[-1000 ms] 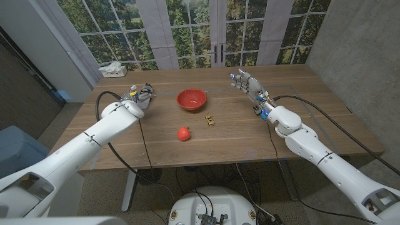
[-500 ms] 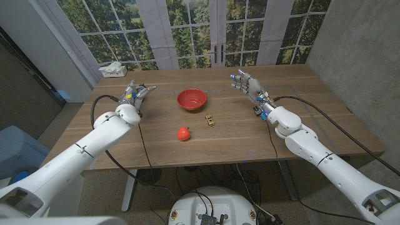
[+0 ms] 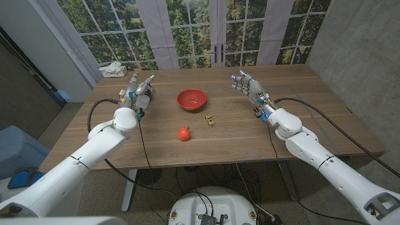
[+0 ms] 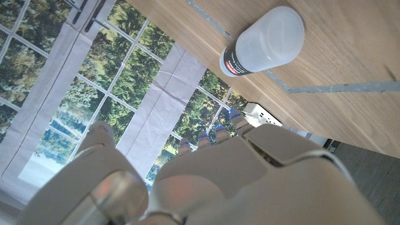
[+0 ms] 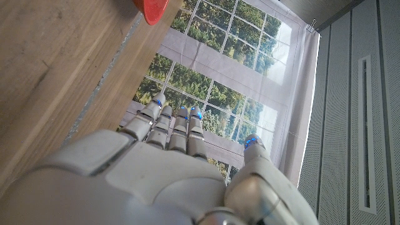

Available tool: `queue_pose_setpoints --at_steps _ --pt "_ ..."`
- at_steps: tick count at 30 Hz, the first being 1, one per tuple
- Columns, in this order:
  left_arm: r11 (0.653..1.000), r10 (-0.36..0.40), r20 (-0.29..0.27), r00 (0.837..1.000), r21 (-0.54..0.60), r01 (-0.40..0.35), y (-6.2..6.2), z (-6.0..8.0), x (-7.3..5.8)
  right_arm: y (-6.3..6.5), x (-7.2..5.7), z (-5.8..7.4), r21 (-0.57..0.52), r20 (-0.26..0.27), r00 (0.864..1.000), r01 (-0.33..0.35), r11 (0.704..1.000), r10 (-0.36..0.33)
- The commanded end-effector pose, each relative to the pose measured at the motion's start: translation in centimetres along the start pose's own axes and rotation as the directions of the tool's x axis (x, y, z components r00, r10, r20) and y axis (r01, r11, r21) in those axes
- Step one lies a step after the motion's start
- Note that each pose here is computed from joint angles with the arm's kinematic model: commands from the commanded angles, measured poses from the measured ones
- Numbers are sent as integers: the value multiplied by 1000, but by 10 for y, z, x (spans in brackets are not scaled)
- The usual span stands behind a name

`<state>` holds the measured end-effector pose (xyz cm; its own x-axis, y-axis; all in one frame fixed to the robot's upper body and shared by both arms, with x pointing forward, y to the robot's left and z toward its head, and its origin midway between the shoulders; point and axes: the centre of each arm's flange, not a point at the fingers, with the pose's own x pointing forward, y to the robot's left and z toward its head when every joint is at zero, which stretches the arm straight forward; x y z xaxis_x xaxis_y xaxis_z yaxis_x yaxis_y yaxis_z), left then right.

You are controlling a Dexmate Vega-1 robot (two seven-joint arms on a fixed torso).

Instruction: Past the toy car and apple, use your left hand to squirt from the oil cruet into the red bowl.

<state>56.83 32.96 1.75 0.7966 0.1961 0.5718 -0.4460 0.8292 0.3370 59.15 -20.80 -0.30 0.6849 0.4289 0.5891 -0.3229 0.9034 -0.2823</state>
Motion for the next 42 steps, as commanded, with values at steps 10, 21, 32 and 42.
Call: queue_pose_setpoints --at_steps 10,21,32,42 --pt "973 -75 142 987 -207 104 3 4 -18 4 -18 -3 11 14 999 49 999 -49" --pt "951 -102 212 972 -266 157 3 8 -18 7 -31 -1 6 47 992 119 993 -119" --pt "925 -138 284 949 -306 227 -1 4 -7 4 -43 -4 25 90 971 219 976 -220" --pt "781 -264 403 877 -444 439 -13 -3 6 -8 -57 -6 34 134 933 333 942 -335"
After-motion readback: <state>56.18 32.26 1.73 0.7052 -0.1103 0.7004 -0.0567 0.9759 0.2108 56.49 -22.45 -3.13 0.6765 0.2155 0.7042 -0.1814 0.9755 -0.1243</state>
